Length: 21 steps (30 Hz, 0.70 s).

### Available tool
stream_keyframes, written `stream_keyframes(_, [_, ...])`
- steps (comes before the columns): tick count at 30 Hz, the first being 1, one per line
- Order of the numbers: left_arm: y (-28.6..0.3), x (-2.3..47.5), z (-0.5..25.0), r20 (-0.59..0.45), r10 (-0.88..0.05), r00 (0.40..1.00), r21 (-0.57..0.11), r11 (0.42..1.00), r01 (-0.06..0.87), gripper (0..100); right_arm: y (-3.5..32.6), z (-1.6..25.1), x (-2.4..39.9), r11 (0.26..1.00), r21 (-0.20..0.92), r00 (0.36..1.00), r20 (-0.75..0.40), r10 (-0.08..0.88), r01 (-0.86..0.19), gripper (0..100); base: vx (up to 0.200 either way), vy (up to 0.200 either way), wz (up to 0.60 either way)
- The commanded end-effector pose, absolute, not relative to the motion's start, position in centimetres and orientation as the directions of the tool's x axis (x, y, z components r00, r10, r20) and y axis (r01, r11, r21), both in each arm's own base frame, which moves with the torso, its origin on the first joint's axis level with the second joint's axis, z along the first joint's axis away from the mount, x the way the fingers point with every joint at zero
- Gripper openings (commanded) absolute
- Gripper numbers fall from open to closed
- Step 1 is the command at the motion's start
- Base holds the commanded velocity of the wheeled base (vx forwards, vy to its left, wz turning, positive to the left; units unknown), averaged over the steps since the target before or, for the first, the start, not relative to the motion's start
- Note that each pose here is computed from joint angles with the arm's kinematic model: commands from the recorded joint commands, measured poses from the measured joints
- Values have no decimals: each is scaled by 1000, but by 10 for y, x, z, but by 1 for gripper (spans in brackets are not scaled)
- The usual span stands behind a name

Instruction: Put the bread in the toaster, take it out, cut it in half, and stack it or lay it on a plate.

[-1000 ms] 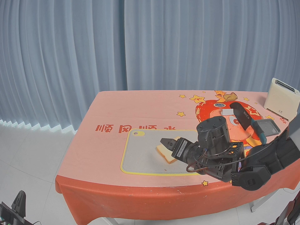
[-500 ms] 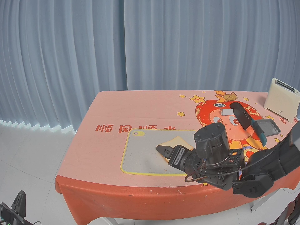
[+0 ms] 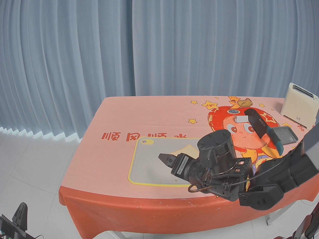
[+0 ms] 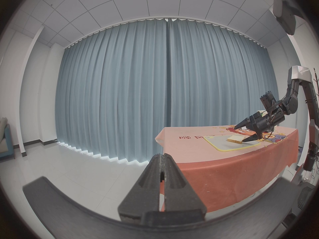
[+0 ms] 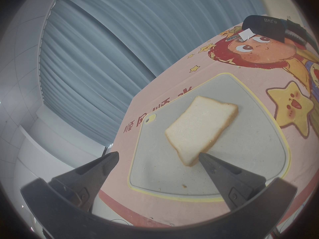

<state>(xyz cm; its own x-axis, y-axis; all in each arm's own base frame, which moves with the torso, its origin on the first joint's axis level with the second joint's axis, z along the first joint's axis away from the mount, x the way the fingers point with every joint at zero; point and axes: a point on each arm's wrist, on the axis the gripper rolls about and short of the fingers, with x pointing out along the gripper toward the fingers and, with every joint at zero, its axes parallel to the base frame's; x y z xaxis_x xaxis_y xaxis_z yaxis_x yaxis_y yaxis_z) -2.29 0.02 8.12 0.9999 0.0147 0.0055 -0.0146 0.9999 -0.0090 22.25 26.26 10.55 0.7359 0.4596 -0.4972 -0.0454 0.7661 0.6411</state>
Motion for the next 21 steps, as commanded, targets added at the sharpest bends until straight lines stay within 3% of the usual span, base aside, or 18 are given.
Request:
stream_keyframes(1, [0,-22,76,-8,15,1000,-9,1000,-15,0,265,102,228,768,639,733,-503,457,-40,100,0,0,0])
stream_keyframes(9, [0,-22,76,-8,15,1000,-9,1000,-15,0,265,110,225,751,657,740,-477,474,-58,100,0,0,0])
stream_keyframes(17, [0,-22,76,-8,15,1000,-9,1000,-15,0,242,145,208,716,689,765,-400,505,-112,100,0,0,0])
stream_keyframes(21, [0,-22,76,-8,15,1000,-9,1000,-15,0,223,170,203,658,735,752,-338,566,-164,100,0,0,0])
